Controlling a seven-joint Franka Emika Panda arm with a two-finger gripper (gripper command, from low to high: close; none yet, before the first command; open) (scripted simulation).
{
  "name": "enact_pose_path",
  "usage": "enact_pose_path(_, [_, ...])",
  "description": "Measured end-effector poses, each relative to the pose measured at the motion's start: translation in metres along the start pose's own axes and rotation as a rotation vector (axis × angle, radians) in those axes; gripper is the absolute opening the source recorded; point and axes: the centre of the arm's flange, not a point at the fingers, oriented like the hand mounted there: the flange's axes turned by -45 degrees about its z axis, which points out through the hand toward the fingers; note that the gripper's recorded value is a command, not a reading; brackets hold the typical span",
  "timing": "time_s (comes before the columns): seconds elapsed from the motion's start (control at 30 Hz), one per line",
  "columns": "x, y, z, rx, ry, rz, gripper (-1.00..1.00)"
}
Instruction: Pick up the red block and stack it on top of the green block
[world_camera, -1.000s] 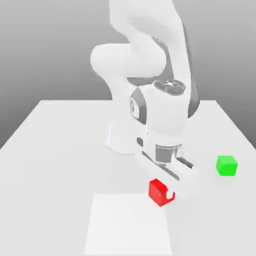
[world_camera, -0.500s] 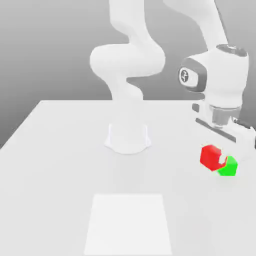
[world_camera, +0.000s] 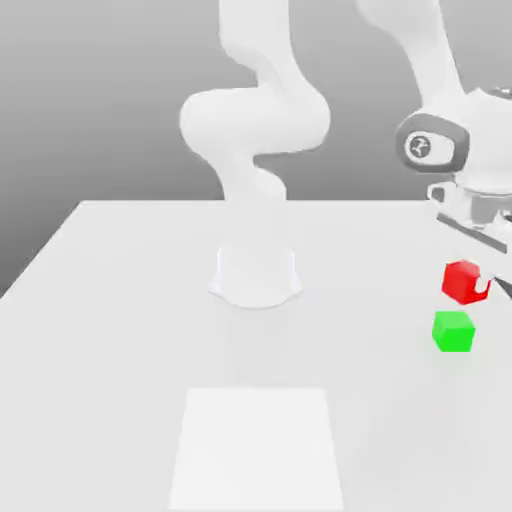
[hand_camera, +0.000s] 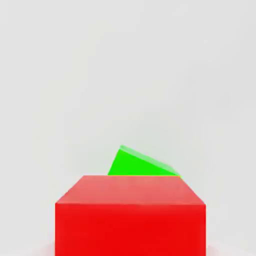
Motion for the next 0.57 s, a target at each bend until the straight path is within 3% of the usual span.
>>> enact_pose_path(0.3, [-0.0003, -0.0008, -0.0007, 0.007, -0.004, 0.0, -1.0])
enact_pose_path(0.33, [-0.0004, -0.0009, -0.0007, 0.008, -0.004, 0.0, 1.0])
enact_pose_path(0.57, [-0.0004, -0.0009, -0.0007, 0.008, -0.004, 0.0, 1.0])
